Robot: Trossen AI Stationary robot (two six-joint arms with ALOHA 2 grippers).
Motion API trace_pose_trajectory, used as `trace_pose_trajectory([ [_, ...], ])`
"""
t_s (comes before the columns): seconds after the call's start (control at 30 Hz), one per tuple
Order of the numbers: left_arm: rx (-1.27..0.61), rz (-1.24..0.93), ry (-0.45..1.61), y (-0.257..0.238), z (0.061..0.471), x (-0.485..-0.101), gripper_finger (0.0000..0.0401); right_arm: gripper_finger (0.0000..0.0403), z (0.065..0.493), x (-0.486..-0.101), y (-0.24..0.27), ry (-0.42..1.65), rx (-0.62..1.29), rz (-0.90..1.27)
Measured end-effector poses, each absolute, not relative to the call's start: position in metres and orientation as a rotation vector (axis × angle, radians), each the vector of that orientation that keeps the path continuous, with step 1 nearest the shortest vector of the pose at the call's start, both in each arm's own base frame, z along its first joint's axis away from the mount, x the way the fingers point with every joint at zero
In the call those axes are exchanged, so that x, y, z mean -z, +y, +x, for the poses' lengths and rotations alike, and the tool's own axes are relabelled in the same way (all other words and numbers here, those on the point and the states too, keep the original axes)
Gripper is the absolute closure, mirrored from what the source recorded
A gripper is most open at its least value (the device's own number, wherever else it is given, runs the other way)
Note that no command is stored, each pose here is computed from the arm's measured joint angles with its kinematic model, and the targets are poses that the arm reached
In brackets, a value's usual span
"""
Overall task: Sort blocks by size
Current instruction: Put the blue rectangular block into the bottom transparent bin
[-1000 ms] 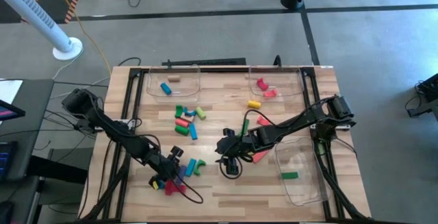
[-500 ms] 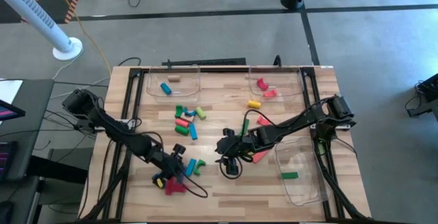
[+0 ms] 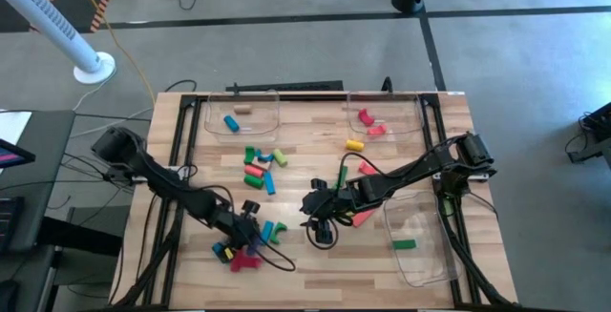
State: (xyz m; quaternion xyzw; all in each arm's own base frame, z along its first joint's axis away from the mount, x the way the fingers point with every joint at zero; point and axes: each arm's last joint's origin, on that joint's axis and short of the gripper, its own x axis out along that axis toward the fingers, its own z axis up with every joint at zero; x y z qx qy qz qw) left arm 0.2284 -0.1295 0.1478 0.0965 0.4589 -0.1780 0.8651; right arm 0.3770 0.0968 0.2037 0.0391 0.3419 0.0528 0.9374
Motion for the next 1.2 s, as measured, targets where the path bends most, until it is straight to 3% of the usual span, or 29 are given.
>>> trace_pose_trajectory([
  [0.33, 0.330, 0.229, 0.982, -0.128, 0.229, -0.144, 0.0246, 0.0173, 0.377, -0.204, 0.097, 0.698, -0.108, 0.080],
  [0.63, 0.223, 0.283, 1.127, -0.107, 0.221, -0.142, 0.0246, 0.0173, 0.377, -0.204, 0.097, 0.699, -0.108, 0.080],
  [0.83, 0.172, 0.298, 1.117, -0.092, 0.209, -0.162, 0.0246, 0.0173, 0.377, -0.204, 0.097, 0.699, -0.108, 0.080],
  [1.0, 0.110, 0.275, 0.983, -0.085, 0.198, -0.192, 0.0246, 0.0173, 0.377, -0.204, 0.097, 0.699, -0.107, 0.080],
  [1.2, 0.033, 0.109, 0.908, -0.081, 0.192, -0.207, 0.0246, 0.0173, 0.377, -0.204, 0.097, 0.699, -0.107, 0.080],
])
